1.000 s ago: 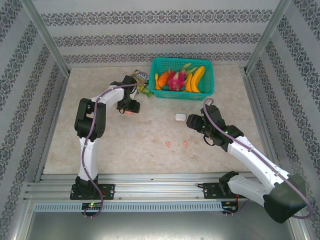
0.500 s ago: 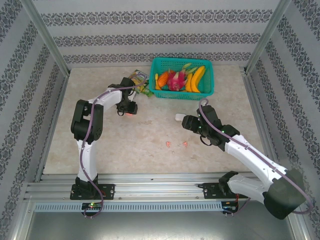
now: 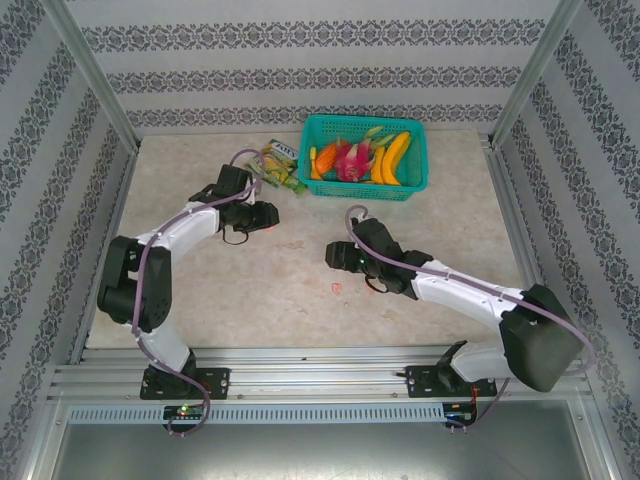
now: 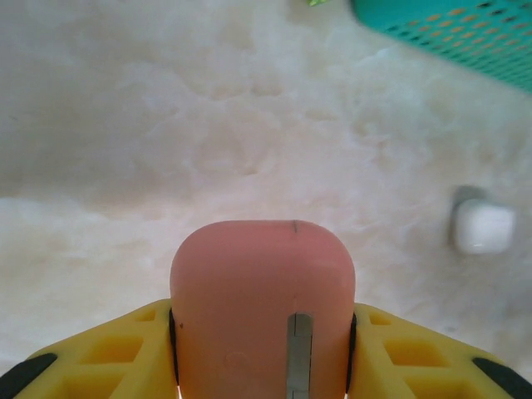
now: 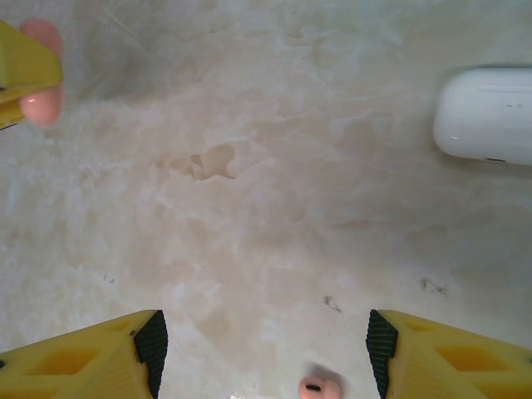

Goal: Insert the wireless bluetooth earbuds into the charging case

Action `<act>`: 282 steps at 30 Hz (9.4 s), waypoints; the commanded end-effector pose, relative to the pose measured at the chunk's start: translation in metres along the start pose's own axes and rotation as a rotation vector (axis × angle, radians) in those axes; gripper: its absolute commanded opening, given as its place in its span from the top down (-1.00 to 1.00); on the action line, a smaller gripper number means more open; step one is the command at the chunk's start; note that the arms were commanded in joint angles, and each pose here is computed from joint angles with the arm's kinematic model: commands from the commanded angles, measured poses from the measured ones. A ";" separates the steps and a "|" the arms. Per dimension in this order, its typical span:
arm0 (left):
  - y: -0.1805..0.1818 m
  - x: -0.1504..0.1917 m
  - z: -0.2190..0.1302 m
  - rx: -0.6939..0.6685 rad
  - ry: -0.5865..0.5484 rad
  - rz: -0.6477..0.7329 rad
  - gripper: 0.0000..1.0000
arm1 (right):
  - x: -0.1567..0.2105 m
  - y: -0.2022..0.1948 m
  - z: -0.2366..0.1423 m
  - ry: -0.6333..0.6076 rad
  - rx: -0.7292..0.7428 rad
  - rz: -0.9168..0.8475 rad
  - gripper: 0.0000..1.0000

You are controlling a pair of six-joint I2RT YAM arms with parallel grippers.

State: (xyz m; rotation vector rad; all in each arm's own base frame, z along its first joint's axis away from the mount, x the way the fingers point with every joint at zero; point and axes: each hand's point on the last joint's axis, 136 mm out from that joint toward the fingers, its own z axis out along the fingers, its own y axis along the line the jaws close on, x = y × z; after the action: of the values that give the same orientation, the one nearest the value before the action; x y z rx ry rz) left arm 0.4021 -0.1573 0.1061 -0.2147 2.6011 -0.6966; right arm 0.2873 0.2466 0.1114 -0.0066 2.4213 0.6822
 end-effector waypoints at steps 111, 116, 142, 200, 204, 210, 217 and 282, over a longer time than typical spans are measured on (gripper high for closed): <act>0.013 -0.010 -0.157 -0.034 -0.523 -0.559 -1.00 | -0.041 0.051 0.043 -0.047 -0.063 -0.203 0.64; 0.033 -0.016 -0.179 -0.153 -0.559 -0.451 -1.00 | -0.023 0.028 0.035 0.049 0.234 -0.387 0.64; 0.067 -0.042 -0.204 -0.140 -0.597 -0.527 -1.00 | 0.059 0.045 0.080 0.317 0.766 -0.814 0.24; 0.064 -0.019 -0.146 -0.052 -0.380 -0.450 -0.99 | 0.068 0.082 0.084 0.452 0.053 -0.168 -0.41; 0.064 -0.019 -0.145 -0.059 -0.379 -0.438 -1.00 | 0.063 0.078 0.071 0.414 0.130 -0.278 -0.51; 0.064 -0.021 -0.146 -0.063 -0.379 -0.419 -1.00 | 0.068 0.067 0.071 0.450 0.246 -0.469 -0.64; 0.063 -0.022 -0.149 -0.067 -0.384 -0.406 -1.00 | 0.077 0.066 0.086 0.499 0.253 -0.510 -0.65; 0.053 0.003 -0.089 0.183 -0.429 -0.341 -1.00 | -0.015 0.061 0.129 0.165 0.234 0.197 0.03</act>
State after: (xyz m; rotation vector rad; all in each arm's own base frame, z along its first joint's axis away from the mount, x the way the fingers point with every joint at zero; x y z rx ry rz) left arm 0.3431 -0.0560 0.1267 -0.7890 2.2146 -0.7821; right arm 0.3455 0.3519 0.0527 0.1304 2.6947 0.3818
